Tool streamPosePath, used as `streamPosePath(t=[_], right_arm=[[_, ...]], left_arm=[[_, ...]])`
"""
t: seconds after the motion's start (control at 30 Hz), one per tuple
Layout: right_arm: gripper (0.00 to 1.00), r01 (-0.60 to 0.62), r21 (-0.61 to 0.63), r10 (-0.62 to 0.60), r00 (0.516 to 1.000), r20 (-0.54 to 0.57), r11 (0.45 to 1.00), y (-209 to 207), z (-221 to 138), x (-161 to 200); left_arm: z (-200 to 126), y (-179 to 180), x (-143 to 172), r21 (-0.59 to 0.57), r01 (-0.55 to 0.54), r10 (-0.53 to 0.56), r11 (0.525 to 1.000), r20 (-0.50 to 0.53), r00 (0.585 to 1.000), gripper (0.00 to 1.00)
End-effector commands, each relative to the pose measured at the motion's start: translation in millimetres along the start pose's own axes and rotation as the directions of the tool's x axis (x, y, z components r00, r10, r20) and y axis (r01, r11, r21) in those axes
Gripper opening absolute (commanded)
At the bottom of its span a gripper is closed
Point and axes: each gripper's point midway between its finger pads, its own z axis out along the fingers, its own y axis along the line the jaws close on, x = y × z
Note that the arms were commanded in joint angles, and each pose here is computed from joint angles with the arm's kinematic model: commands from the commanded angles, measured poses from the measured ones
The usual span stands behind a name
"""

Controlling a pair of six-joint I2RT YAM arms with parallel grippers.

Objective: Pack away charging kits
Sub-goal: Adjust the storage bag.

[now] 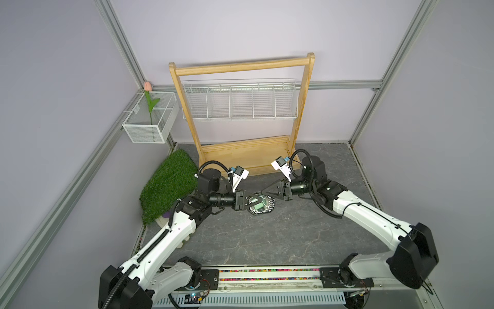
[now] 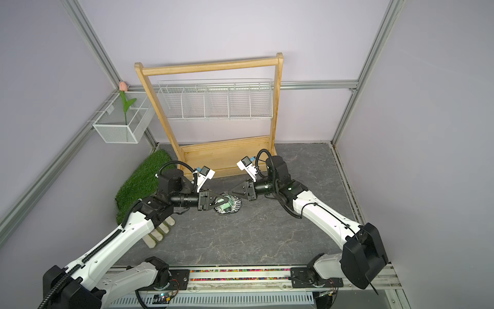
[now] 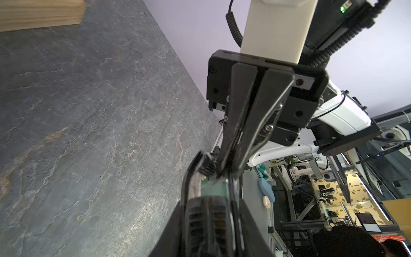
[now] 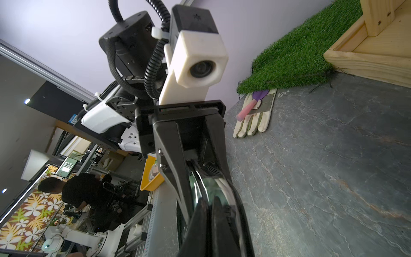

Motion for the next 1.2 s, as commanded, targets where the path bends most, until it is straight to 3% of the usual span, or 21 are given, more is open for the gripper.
streamPosePath(t=[0.0, 0.03, 0.13, 0.2, 0.27, 0.3, 0.4, 0.5, 0.67, 0.9, 1.03, 1.17], right_arm=[[0.06, -0.049, -0.069, 0.048, 0.999, -0.015, 0.996, 9, 7, 5], [0.06, -0.049, -0.075, 0.049, 0.999, -0.005, 0.996, 9, 7, 3], [0.06, -0.059, -0.072, 0.060, 0.998, 0.011, 0.996, 7, 8, 0], [0.06, -0.065, -0.072, 0.066, 0.998, 0.011, 0.995, 5, 9, -1], [0.06, -0.071, -0.075, 0.072, 0.997, 0.007, 0.995, 4, 10, -1], [0.06, -0.071, -0.075, 0.072, 0.997, 0.009, 0.995, 4, 10, -1], [0.06, -0.069, -0.078, 0.070, 0.997, 0.014, 0.995, 5, 10, -3], [0.06, -0.065, -0.081, 0.067, 0.998, 0.022, 0.995, 6, 9, -8], [0.06, -0.065, -0.055, 0.069, 0.995, 0.073, 0.996, 3, 7, -19], [0.06, -0.145, 0.150, 0.103, 0.960, 0.259, 0.978, -33, -9, -39], [0.06, -0.191, 0.206, 0.100, 0.917, 0.386, 0.960, -44, -22, -50], [0.06, -0.209, 0.154, 0.107, 0.860, 0.498, 0.966, -41, -29, -68]], left_arm=[[-7, -3, -45, -0.025, -0.044, 0.048, 0.999, 0.189, 0.981, 0.02], [-7, -3, -46, -0.020, -0.040, 0.043, 0.999, 0.194, 0.980, 0.10], [-6, 0, -47, -0.012, -0.016, 0.018, 1.000, 0.215, 0.976, 0.10], [-6, 2, -48, -0.014, -0.008, 0.011, 1.000, 0.223, 0.975, 0.23], [-6, 2, -48, -0.016, -0.009, 0.012, 1.000, 0.226, 0.974, 0.13], [-7, 4, -48, -0.022, -0.004, 0.009, 1.000, 0.229, 0.973, 0.20], [-5, 6, -47, -0.016, 0.009, -0.005, 1.000, 0.223, 0.975, 0.57], [-2, 6, -42, 0.014, 0.028, -0.030, 1.000, 0.194, 0.981, 0.73], [-5, 8, -43, 0.042, 0.077, -0.085, 0.996, 0.249, 0.965, 0.76], [-24, 10, -42, 0.059, 0.145, -0.156, 0.988, 0.391, 0.907, 0.82], [-29, 17, -42, 0.062, 0.187, -0.194, 0.980, 0.472, 0.860, 0.84], [-17, 35, -39, 0.045, 0.228, -0.219, 0.973, 0.501, 0.837, 0.84]])
